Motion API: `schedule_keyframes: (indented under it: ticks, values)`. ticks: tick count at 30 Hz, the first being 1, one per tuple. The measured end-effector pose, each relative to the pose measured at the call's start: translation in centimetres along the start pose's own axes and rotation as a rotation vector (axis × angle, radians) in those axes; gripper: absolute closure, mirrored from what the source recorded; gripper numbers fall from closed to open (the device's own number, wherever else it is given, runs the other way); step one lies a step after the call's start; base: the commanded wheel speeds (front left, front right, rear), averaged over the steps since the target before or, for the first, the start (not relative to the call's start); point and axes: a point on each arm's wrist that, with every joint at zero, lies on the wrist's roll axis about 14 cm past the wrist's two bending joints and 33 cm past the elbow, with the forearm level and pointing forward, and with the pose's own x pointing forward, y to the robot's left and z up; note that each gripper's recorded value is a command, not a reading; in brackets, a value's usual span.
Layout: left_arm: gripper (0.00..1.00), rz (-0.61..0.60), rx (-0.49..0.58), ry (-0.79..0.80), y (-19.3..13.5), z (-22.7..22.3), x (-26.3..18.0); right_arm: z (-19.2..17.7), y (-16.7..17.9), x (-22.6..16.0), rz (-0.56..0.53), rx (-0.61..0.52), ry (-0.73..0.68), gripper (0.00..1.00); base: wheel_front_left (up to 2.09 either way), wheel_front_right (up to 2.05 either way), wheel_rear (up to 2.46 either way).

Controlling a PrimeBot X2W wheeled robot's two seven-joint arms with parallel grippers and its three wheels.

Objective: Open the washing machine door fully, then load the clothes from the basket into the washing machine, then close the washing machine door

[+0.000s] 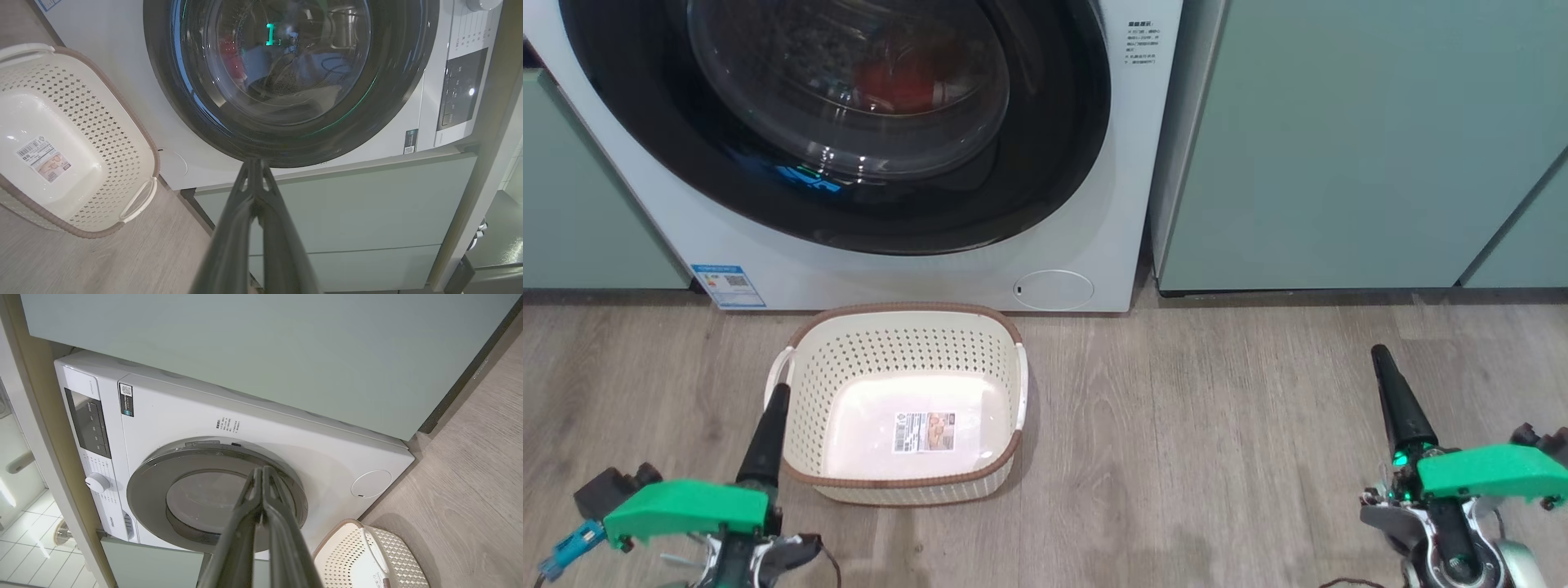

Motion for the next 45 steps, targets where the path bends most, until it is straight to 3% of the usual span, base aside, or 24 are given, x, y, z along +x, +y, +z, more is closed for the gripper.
schedule_keyframes:
  ticks: [22,45]
  values:
    - [1.00,-0.030,-0.266,-0.010,-0.28,0.74,0.11,0.36,0.01,0.38,0.007,0.260,-0.008,1.00,0.00,0.00,0.00]
    - [1.00,-0.041,-0.272,-0.006,-0.66,0.75,0.34,0.50,-0.09,0.36,0.005,0.266,-0.008,1.00,0.00,0.00,0.00]
